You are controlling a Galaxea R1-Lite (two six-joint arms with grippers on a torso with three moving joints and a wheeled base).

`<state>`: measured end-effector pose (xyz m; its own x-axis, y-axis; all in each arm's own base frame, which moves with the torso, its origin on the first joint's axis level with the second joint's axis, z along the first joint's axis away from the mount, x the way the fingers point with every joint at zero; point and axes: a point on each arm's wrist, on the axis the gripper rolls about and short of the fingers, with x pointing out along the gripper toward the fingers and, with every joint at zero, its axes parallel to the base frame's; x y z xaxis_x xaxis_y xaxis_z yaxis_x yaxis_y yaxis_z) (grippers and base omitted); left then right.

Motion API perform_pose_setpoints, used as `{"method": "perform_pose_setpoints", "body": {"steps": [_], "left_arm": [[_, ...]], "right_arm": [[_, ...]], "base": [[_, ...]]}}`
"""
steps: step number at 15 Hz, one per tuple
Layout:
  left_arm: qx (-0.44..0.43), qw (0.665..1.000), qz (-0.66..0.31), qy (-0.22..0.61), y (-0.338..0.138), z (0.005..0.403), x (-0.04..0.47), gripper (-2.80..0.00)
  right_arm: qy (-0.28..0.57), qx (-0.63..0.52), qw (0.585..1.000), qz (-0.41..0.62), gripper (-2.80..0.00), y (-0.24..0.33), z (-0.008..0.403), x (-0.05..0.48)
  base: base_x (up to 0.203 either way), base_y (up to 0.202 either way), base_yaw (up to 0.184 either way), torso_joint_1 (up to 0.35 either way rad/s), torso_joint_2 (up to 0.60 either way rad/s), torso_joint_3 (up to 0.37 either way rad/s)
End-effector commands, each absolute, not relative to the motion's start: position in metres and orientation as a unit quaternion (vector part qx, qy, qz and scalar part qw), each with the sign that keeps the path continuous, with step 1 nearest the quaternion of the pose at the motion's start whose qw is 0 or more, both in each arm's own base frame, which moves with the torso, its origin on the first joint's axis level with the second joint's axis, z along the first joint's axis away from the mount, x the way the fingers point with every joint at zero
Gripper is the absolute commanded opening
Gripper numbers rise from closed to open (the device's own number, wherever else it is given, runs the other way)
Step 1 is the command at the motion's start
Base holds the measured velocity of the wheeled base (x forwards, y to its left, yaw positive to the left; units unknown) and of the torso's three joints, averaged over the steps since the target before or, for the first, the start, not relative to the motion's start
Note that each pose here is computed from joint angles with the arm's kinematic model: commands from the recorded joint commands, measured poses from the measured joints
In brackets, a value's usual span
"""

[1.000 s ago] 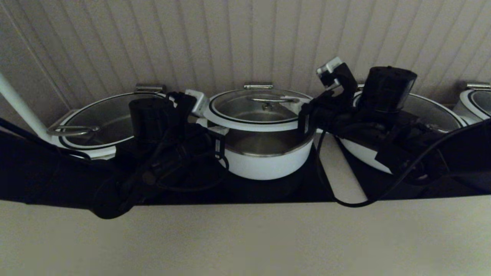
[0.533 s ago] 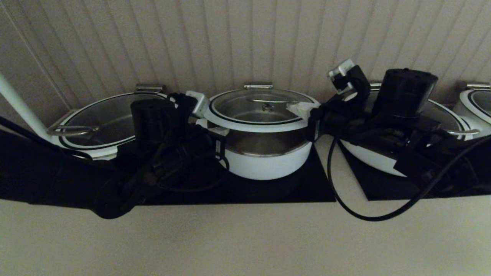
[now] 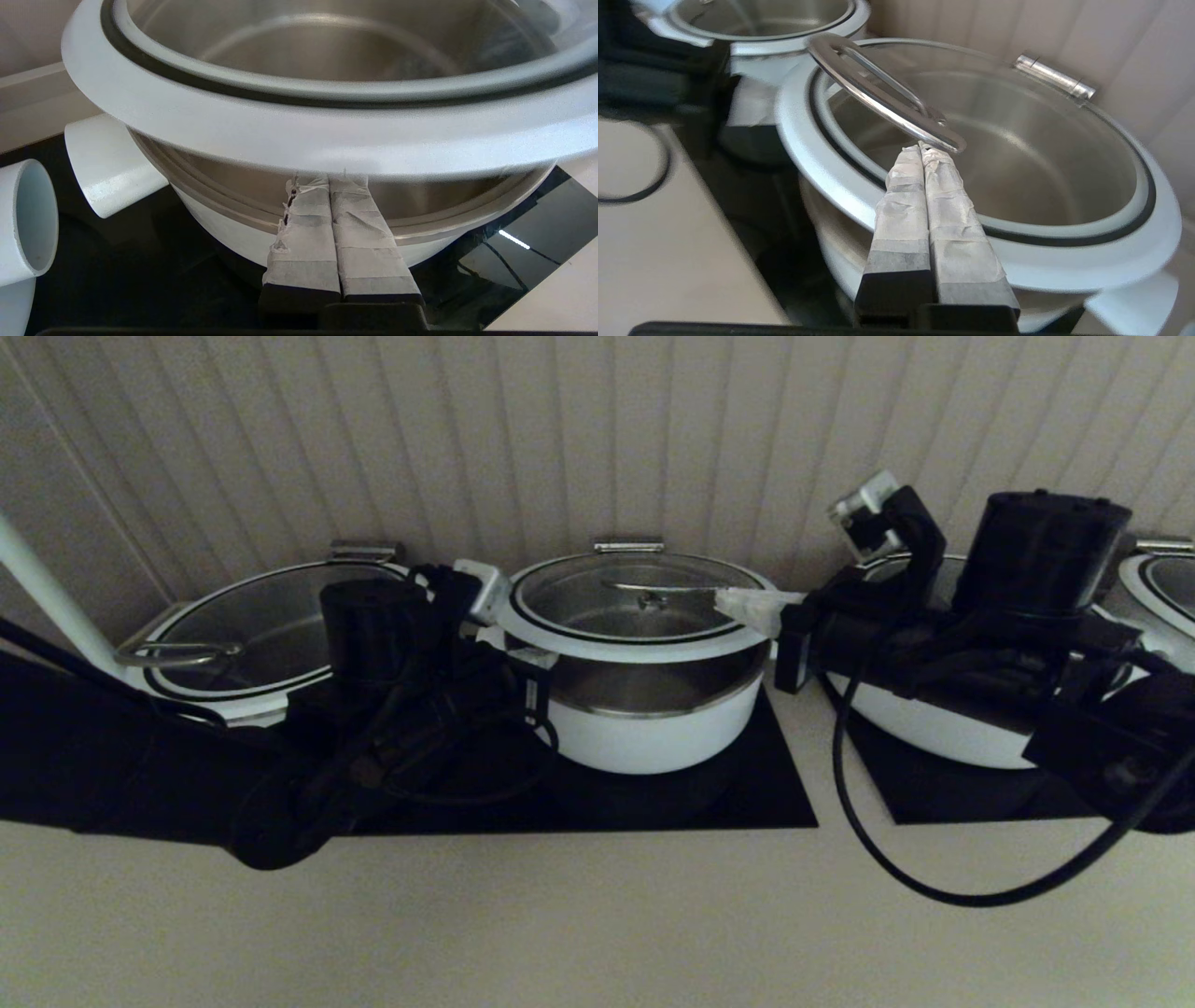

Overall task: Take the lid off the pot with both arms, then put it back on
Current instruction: Hold the pot lid with the left arm

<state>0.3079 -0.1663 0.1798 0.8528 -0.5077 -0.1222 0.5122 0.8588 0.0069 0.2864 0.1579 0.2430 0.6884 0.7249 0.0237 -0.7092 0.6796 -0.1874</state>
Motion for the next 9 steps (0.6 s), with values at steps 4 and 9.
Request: {"method": "perform_pose_setpoints", "body": {"steps": [4, 9], "left_arm": [[0.019, 0.963, -0.264, 0.057, -0.166, 0.18, 0.308, -2.8], [0.02, 0.963, -0.261, 0.06, -0.167, 0.178, 0.309, -2.8]], "right_arm": [[-0.053, -0.082, 0.914, 0.394, -2.8, 0.146, 0.258, 0.263], [-0.024, -0.079, 0.914, 0.398, -2.8, 0.128, 0.264, 0.229]], "base": [[0.0, 0.0, 0.0, 0.0, 0.0, 0.0], [0.0, 0.0, 0.0, 0.0, 0.0, 0.0]]}}
